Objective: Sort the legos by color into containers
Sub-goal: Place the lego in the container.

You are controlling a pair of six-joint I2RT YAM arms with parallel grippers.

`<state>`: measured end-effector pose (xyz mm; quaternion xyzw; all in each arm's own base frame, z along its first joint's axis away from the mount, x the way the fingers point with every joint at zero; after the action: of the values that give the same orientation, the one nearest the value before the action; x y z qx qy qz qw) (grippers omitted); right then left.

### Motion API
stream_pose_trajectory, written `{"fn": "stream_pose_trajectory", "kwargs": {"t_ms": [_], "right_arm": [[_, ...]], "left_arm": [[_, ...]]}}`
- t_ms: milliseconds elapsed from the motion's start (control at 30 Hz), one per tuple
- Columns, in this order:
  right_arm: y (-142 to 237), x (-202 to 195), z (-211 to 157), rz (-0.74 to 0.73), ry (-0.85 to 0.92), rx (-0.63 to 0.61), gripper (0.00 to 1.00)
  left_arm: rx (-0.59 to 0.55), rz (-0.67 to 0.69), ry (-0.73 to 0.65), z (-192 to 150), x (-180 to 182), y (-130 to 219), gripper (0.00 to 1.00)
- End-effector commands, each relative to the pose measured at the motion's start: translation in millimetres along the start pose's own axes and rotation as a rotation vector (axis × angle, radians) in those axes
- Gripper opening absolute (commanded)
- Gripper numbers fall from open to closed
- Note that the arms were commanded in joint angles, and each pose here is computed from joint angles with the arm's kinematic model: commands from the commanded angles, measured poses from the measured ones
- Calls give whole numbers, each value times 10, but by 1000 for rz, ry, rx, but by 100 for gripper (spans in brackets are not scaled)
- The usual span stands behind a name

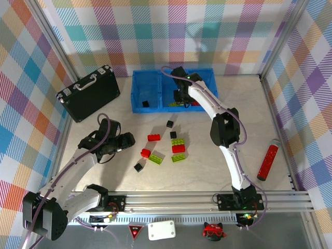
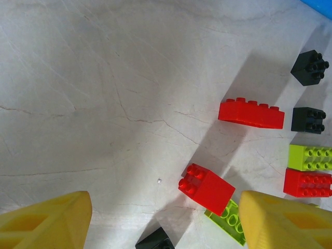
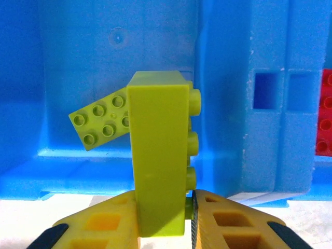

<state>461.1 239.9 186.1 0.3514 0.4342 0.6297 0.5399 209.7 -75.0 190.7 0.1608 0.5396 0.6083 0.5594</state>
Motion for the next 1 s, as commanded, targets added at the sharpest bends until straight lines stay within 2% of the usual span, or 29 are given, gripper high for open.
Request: {"fn": "stream_pose_trajectory", "kwargs": {"t_ms": [0, 133, 500, 767, 967], "right_arm": [[-26, 2, 85, 66, 0, -14, 28], [-40, 162, 168, 212, -35, -46, 30], [-269, 378, 273, 376, -75, -62, 32], [-396, 413, 283, 391, -87, -60, 34], [-257, 393, 288, 382, -84, -64, 38]], "left_arm": [[-1, 27, 21, 28, 26, 31, 75], [1, 27, 19, 32, 20, 34, 75], [18, 15, 19, 15, 11, 29, 75], [62, -19, 13, -35, -7, -27, 75], [75, -17, 6, -47, -5, -29, 75]]}}
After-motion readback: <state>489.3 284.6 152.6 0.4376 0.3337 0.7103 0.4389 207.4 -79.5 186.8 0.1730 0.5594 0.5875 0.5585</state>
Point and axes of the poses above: each hand's point on the last joint's axis, 136 mm out from that joint toward the fingers, its own y axis back along the fingers, its own x axis along the line the jaws close on, z = x × y, the point moved 8 cm from there along y, back along the fingers, and after that the axes turned 6 degrees about y, right-handed, at the moved point
